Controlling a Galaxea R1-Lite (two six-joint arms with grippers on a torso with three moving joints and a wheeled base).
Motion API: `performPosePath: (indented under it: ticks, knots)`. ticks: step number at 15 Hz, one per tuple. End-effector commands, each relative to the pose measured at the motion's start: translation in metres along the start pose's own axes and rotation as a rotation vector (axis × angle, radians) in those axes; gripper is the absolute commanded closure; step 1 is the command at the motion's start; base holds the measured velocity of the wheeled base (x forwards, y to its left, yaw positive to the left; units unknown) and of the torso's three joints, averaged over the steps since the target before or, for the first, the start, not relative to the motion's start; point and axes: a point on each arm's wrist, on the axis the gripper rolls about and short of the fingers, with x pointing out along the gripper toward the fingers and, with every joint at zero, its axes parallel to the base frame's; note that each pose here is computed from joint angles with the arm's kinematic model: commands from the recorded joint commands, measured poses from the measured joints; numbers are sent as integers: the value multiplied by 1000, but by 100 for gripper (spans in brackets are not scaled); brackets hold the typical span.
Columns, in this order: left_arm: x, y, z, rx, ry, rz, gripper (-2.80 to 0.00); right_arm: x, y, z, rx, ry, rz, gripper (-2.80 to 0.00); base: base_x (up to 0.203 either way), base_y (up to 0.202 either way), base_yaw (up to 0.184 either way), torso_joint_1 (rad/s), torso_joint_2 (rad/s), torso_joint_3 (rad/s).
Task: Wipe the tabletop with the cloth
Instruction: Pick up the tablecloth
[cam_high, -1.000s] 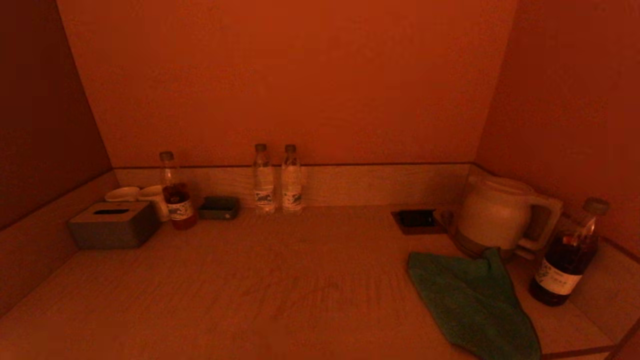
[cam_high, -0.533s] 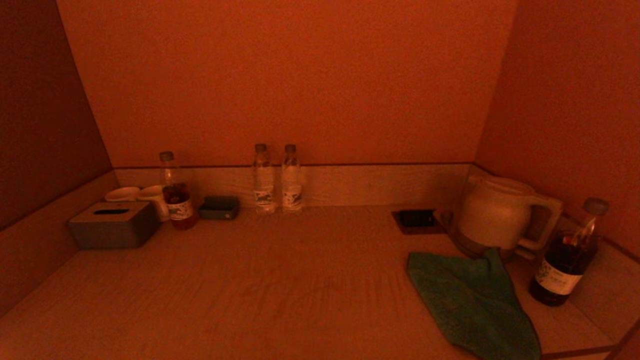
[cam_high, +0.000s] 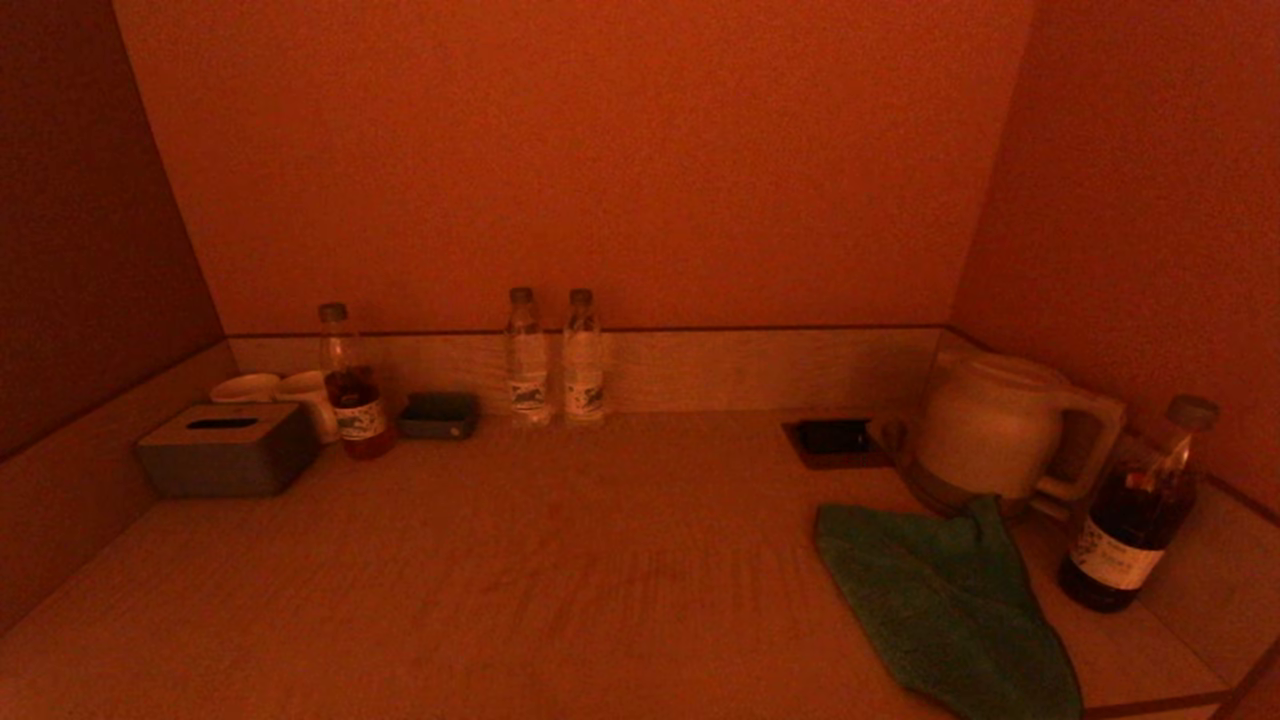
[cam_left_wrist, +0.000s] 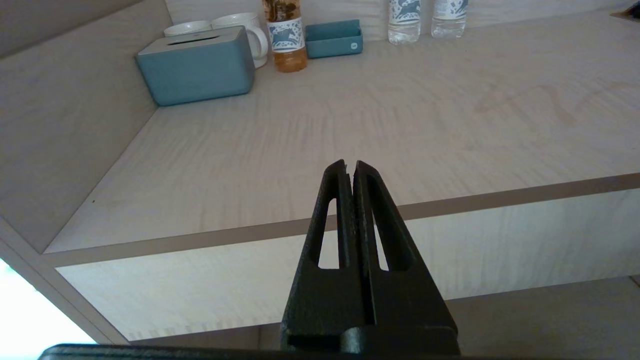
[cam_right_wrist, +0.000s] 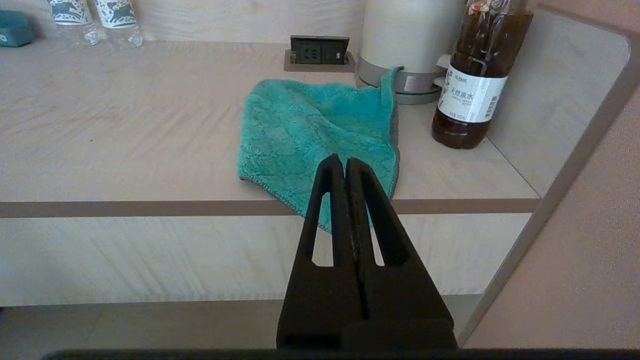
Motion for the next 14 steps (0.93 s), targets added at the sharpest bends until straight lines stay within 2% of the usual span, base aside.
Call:
performPosePath:
  ticks: [1,3,5,6,10,12,14]
  knots:
    - [0,0,0,1,0,0,0,-3,0,9,-3,-41,7,0,0,0,0,0,0,0]
    - [0,0,0,1,0,0,0,-10,-1,30,-3,-107,16,0,0,0,0,0,0,0]
    - [0,0,0,1,0,2,0,-18,-2,52,-3,-98,19,0,0,0,0,0,0,0]
    - [0,0,0,1,0,0,0,-17,-2,61,-2,-61,22,0,0,0,0,0,0,0]
    - [0,0,0,1,0,0,0,20,-4,97,13,180,35,0,0,0,0,0,0,0]
    - [0,0,0,1,0,0,0,33,-5,113,24,224,37,0,0,0,0,0,0,0]
    - [0,0,0,1,0,0,0,62,-5,123,33,332,39,0,0,0,0,0,0,0]
